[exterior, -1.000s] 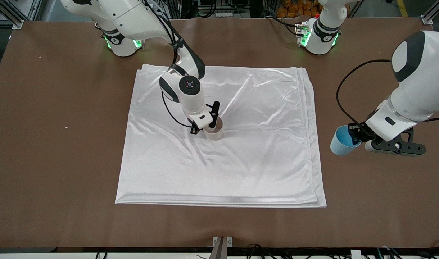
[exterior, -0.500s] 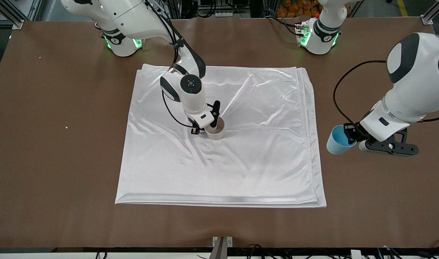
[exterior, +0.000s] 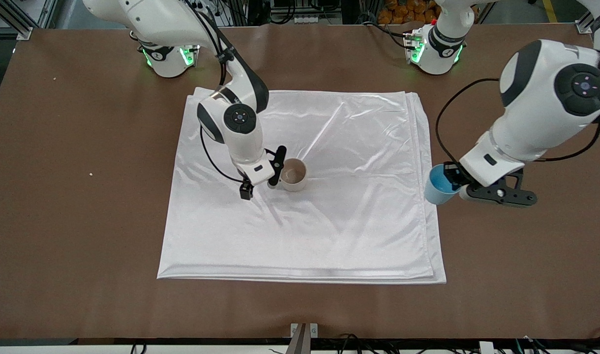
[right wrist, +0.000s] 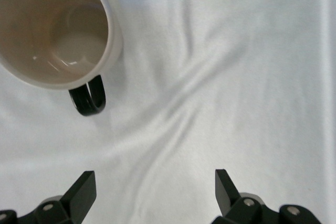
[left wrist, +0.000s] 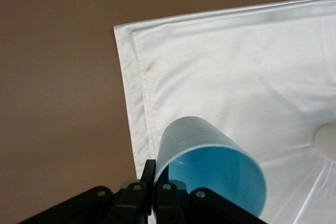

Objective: Place blue cup into white mug on cloth

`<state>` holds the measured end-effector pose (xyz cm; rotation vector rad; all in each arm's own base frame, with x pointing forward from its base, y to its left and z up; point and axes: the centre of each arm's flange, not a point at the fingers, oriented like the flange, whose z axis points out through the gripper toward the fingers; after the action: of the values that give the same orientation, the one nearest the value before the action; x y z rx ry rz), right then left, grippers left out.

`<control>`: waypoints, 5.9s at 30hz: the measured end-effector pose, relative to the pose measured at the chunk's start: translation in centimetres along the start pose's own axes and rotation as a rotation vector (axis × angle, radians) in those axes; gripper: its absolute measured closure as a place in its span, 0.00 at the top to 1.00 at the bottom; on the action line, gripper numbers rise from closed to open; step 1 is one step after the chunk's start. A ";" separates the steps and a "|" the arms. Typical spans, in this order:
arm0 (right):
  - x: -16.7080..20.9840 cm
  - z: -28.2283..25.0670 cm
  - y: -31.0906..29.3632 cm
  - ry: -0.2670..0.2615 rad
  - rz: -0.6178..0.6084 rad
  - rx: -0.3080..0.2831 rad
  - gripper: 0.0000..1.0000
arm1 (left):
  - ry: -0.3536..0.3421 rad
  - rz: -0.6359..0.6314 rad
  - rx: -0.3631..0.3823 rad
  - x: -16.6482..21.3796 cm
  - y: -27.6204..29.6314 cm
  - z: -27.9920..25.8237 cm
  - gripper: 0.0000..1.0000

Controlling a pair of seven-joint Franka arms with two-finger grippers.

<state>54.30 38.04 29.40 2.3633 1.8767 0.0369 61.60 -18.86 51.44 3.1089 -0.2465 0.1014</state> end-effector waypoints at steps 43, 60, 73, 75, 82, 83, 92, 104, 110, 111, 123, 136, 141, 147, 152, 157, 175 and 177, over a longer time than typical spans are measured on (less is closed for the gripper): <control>-24.7 -24.6 12.8 -0.103 0.363 0.025 1.00 | -0.057 -0.163 -0.083 -7.3 30.2 14.8 0.04; -32.6 -26.1 15.9 -0.047 0.655 0.087 1.00 | -0.056 -0.160 -0.101 -8.7 33.3 17.8 0.04; -33.9 -26.9 16.1 -0.059 1.036 0.091 1.00 | -0.067 -0.149 -0.074 -8.9 33.8 20.5 0.04; -34.4 -27.3 16.1 -0.056 1.073 0.086 1.00 | -0.066 -0.152 -0.069 -8.7 33.6 20.8 0.04; -38.4 -30.1 16.0 -0.031 1.194 0.058 1.00 | -0.064 -0.154 -0.072 -8.6 33.7 21.4 0.08; -39.2 -30.5 15.8 -0.031 1.210 0.058 1.00 | -0.064 -0.154 -0.072 -8.6 33.8 21.4 0.11; -43.0 -32.4 13.8 -0.044 1.309 0.073 1.00 | -0.042 -0.153 -0.088 -8.0 34.3 20.4 0.56; -43.9 -31.9 12.5 -0.062 1.393 0.086 1.00 | 0.088 -0.229 -0.095 -3.4 30.0 12.5 1.00; -44.0 -31.8 12.5 -0.064 1.397 0.083 1.00 | 0.136 -0.281 -0.063 -1.5 24.6 6.5 1.00; -44.0 -31.8 12.5 -0.064 1.397 0.083 1.00 | 0.139 -0.286 -0.056 -1.2 23.6 5.7 1.00; -43.0 -31.8 12.4 -0.055 1.385 0.091 1.00 | 0.175 -0.243 0.024 1.2 10.8 -1.9 1.00; -42.5 -31.8 12.4 -0.056 1.403 0.093 1.00 | 0.133 -0.234 0.105 1.1 -0.7 -5.8 1.00; -42.3 -31.8 12.4 -0.056 1.403 0.092 1.00 | 0.118 -0.245 0.113 0.5 -3.9 -7.2 1.00; -42.3 -31.8 12.4 -0.055 1.403 0.092 1.00 | 0.098 -0.279 0.048 0.1 -7.3 -8.0 1.00; -42.3 -31.8 12.4 -0.055 1.403 0.092 1.00 | 0.091 -0.299 0.011 -0.3 -9.2 -8.5 1.00; -42.3 -31.8 12.4 -0.056 1.403 0.092 1.00 | 0.065 -0.312 0.023 -1.3 -10.3 -8.7 1.00; -41.7 -31.9 12.3 -0.056 1.417 0.092 1.00 | 0.003 -0.168 0.044 -3.0 -12.7 -6.7 1.00; -41.5 -31.9 12.2 -0.056 1.417 0.092 1.00 | 0.001 -0.159 0.046 -3.0 -12.9 -6.7 1.00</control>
<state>53.58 -2.43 64.77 3.0956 -0.1208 0.0101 60.25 -5.43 57.67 3.1586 0.0035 0.1076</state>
